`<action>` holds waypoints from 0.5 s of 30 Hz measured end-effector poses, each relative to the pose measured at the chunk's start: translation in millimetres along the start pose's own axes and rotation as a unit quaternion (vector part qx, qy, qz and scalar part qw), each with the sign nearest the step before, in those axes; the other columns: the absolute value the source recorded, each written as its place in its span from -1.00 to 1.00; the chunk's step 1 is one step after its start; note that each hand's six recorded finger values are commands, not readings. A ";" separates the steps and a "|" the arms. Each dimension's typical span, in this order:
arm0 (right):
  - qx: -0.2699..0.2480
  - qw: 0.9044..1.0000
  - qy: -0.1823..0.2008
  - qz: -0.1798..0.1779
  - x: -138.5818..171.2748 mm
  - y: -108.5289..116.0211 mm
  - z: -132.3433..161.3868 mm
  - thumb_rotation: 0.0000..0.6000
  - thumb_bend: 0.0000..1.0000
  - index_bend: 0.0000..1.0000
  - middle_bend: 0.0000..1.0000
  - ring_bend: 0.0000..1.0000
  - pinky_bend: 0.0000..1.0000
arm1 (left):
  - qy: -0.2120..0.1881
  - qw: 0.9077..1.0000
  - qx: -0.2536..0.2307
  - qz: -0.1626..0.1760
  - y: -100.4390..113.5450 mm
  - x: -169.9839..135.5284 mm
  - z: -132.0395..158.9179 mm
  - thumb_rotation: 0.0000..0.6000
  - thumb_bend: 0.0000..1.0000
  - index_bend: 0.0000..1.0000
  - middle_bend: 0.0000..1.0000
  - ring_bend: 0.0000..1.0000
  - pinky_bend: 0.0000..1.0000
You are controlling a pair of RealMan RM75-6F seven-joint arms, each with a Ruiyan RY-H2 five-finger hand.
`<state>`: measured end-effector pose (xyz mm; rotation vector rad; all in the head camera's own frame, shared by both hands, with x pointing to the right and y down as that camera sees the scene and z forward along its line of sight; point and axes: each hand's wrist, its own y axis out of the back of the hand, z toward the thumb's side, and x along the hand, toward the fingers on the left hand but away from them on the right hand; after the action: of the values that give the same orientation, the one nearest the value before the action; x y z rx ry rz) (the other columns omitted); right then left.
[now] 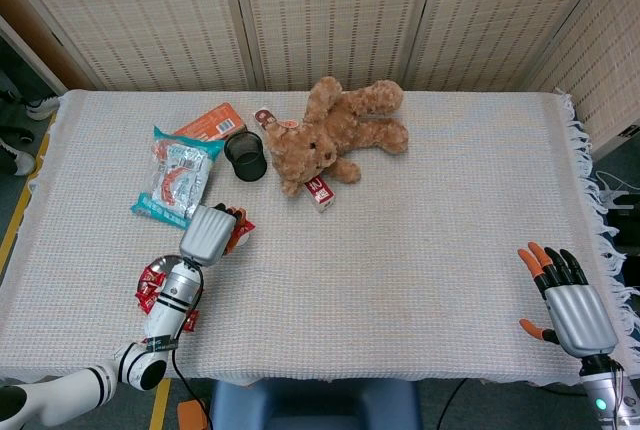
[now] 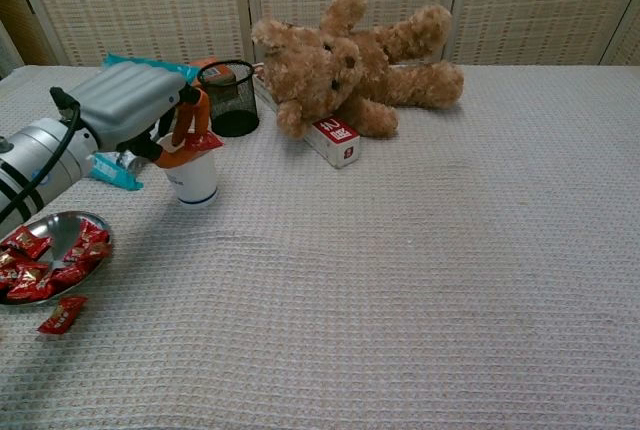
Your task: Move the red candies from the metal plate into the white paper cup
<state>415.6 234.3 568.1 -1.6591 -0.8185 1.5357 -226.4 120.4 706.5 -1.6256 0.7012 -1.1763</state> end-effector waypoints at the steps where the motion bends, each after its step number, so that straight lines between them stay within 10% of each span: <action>1: 0.001 1.000 0.000 0.000 0.0 -0.1 0.0 1.00 -0.90 -1.00 -1.00 -1.00 -1.00 | 0.000 1.000 0.002 -0.002 -0.8 -0.3 -0.4 1.00 -0.17 -0.28 0.06 0.06 0.95; 15: 0.000 1.000 0.003 0.004 1.4 -1.2 3.2 1.00 -0.90 -1.00 -1.00 -1.00 -1.00 | 0.002 1.000 0.022 -0.008 12.8 -9.9 -9.6 1.00 -0.17 -0.61 -0.22 -0.13 0.95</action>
<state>412.6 236.4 568.2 -1.6677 -0.8087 1.5355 -237.9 120.7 691.6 -1.5961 0.6609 -1.1989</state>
